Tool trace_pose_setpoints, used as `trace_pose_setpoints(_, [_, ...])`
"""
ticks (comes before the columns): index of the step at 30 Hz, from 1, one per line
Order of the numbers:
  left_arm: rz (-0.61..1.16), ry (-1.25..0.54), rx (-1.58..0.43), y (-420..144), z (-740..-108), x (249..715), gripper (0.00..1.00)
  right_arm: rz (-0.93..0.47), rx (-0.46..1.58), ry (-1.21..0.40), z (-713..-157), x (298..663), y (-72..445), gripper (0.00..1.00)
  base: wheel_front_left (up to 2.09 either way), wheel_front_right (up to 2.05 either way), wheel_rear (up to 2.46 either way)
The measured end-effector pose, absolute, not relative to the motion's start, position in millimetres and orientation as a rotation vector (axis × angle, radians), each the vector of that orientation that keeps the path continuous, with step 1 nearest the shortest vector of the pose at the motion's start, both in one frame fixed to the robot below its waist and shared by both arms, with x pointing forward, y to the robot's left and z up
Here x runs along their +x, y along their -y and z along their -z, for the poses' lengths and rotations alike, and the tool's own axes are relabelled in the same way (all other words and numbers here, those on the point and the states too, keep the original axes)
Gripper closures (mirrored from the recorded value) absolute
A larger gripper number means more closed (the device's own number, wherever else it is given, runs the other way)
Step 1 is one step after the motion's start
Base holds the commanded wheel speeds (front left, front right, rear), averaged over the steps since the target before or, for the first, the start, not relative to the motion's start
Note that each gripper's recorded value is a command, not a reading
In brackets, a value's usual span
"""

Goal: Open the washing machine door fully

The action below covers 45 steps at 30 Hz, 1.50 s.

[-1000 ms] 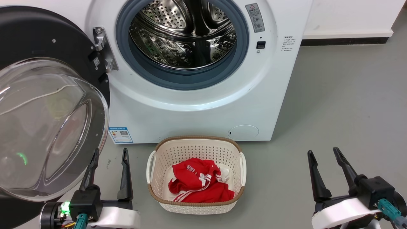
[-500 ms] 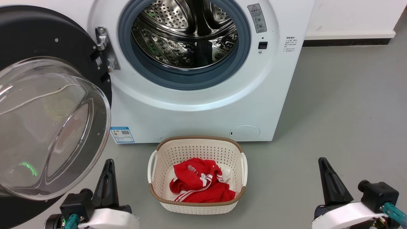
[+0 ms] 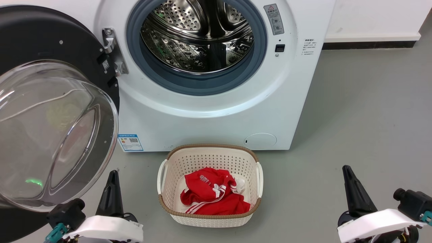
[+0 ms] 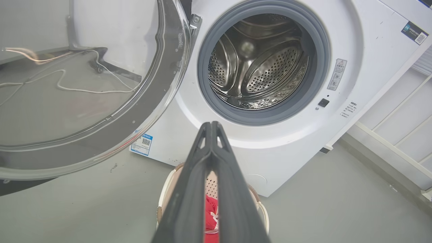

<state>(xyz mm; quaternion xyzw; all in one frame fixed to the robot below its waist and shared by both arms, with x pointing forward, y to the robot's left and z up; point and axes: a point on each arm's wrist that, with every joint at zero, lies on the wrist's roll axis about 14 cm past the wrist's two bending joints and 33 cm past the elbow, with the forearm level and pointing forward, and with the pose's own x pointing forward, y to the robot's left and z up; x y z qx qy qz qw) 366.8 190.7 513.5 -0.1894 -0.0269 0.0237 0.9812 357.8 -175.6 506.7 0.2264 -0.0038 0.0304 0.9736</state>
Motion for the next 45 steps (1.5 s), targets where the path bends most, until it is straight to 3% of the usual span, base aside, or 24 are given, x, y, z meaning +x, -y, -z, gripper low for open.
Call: trace_pose_setpoints(45, [-0.06,-0.031,-1.03,-197,-498,379,1.0,0.001,1.063,-0.017,-503,374,191,1.0,0.0,0.0,0.0])
